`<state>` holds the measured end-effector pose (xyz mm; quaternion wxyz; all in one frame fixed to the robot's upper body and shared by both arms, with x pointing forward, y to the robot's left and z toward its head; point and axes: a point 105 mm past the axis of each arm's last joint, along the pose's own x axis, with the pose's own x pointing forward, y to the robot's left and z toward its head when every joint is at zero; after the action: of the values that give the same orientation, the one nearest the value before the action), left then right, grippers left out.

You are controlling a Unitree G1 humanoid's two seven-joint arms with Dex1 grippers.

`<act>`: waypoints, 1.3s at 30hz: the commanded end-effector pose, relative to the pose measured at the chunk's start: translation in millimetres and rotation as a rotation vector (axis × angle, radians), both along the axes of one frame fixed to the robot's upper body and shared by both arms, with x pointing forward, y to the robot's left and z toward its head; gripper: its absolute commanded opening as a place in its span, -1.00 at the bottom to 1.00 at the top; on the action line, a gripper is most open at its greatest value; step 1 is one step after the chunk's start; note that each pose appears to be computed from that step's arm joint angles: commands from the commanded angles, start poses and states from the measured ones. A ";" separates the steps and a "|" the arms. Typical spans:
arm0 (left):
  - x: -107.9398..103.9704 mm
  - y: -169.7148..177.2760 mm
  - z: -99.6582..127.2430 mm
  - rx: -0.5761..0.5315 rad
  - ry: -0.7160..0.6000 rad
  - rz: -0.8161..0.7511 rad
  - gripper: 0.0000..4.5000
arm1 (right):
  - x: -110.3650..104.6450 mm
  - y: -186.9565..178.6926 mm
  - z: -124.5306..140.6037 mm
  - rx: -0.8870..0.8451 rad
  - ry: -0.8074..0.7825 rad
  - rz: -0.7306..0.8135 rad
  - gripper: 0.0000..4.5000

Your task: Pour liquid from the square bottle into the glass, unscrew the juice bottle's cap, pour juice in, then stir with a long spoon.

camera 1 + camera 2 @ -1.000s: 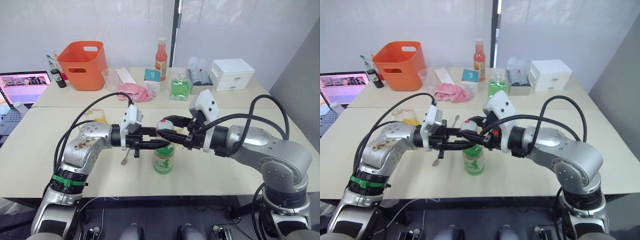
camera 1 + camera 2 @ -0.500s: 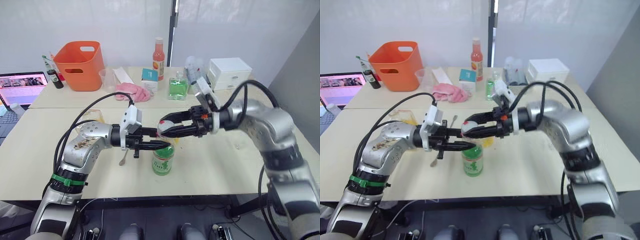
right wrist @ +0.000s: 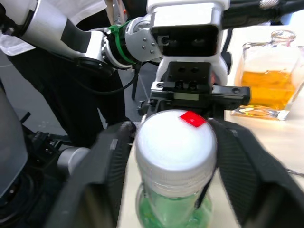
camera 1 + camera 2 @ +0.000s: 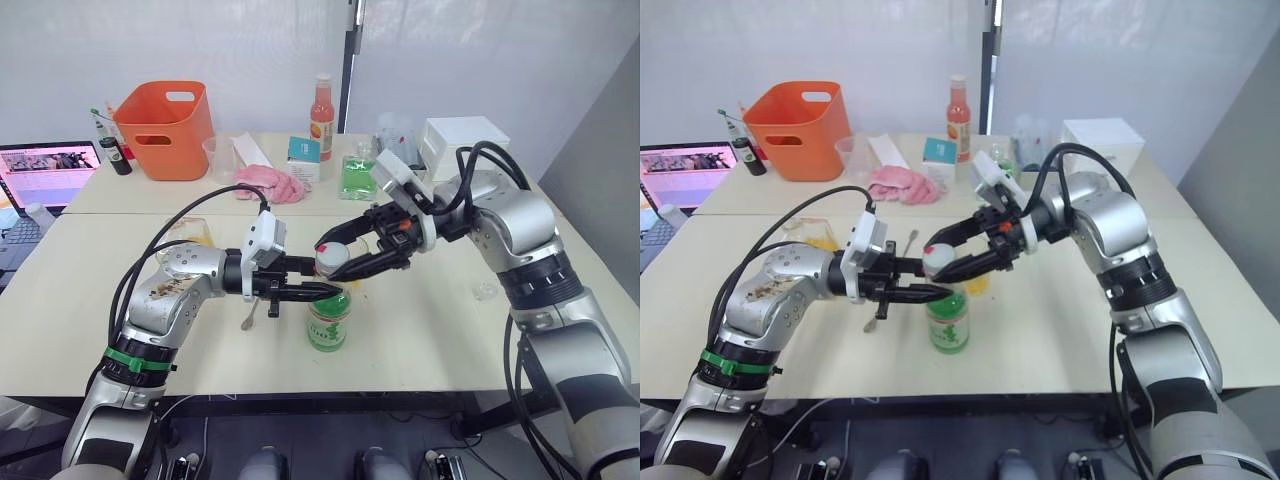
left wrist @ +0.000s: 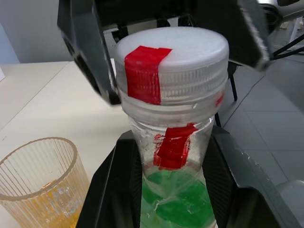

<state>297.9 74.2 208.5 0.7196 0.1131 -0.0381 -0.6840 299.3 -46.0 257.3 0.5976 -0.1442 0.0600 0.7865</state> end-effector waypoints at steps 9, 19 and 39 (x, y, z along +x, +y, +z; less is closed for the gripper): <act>2.8 4.0 11.6 -0.010 -0.065 0.032 -0.40 | -17.0 -10.8 57.9 0.309 -0.154 -0.280 0.99; 1.3 1.6 12.2 -0.021 -0.076 0.036 -0.40 | -38.4 -10.1 23.0 0.256 -0.164 -0.611 0.99; 1.7 -2.5 8.2 0.005 -0.130 0.021 -0.40 | -26.9 -9.1 -6.5 0.230 -0.053 -0.778 0.48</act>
<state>299.8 71.2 208.7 0.7217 0.1427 -0.0618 -0.6745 272.1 -51.0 245.7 0.8588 -0.0621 0.0203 0.5081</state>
